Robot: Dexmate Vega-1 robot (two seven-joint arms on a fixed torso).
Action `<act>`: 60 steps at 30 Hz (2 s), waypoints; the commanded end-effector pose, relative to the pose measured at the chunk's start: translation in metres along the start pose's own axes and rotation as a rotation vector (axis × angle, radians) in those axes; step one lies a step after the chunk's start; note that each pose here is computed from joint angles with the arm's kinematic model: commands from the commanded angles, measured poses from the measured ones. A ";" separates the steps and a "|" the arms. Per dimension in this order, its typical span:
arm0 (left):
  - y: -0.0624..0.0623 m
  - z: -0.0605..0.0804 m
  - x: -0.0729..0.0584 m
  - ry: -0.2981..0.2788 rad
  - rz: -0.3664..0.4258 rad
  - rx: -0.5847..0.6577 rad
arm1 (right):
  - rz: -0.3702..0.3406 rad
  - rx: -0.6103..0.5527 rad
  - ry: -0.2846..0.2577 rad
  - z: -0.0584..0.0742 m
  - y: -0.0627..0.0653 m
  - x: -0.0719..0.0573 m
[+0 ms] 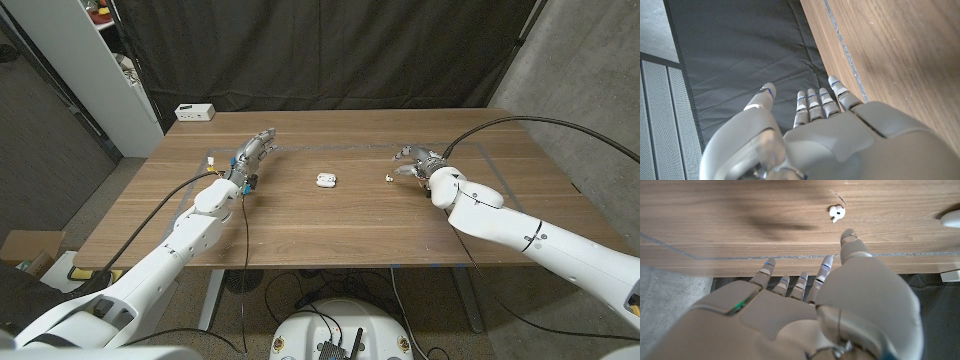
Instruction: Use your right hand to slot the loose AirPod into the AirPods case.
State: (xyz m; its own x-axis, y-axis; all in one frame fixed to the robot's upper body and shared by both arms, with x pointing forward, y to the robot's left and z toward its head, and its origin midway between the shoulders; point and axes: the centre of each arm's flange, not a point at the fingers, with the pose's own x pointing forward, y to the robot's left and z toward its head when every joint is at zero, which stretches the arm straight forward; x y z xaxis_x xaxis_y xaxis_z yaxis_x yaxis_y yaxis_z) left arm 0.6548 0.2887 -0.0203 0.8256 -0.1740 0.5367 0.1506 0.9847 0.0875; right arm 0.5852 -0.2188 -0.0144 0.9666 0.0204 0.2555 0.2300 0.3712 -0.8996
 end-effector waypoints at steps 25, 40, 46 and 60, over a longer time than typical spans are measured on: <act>-0.010 0.008 0.007 -0.008 0.014 0.008 | -0.022 -0.021 -0.013 -0.016 0.031 0.016; -0.009 0.005 0.008 0.002 0.015 -0.002 | -0.013 -0.012 -0.006 -0.018 0.030 0.020; -0.009 0.004 0.010 0.010 0.019 -0.003 | -0.009 0.005 -0.001 -0.018 0.030 0.024; -0.009 0.002 0.014 0.013 0.025 -0.012 | -0.002 0.009 -0.001 -0.016 0.029 0.035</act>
State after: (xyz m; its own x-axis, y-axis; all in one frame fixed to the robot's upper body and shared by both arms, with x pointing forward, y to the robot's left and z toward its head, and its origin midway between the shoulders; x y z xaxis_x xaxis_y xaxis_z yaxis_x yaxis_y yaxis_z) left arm 0.6609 0.2787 -0.0114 0.8319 -0.1522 0.5336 0.1347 0.9883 0.0719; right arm 0.6182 -0.2221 -0.0410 0.9636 0.0257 0.2662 0.2376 0.3748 -0.8962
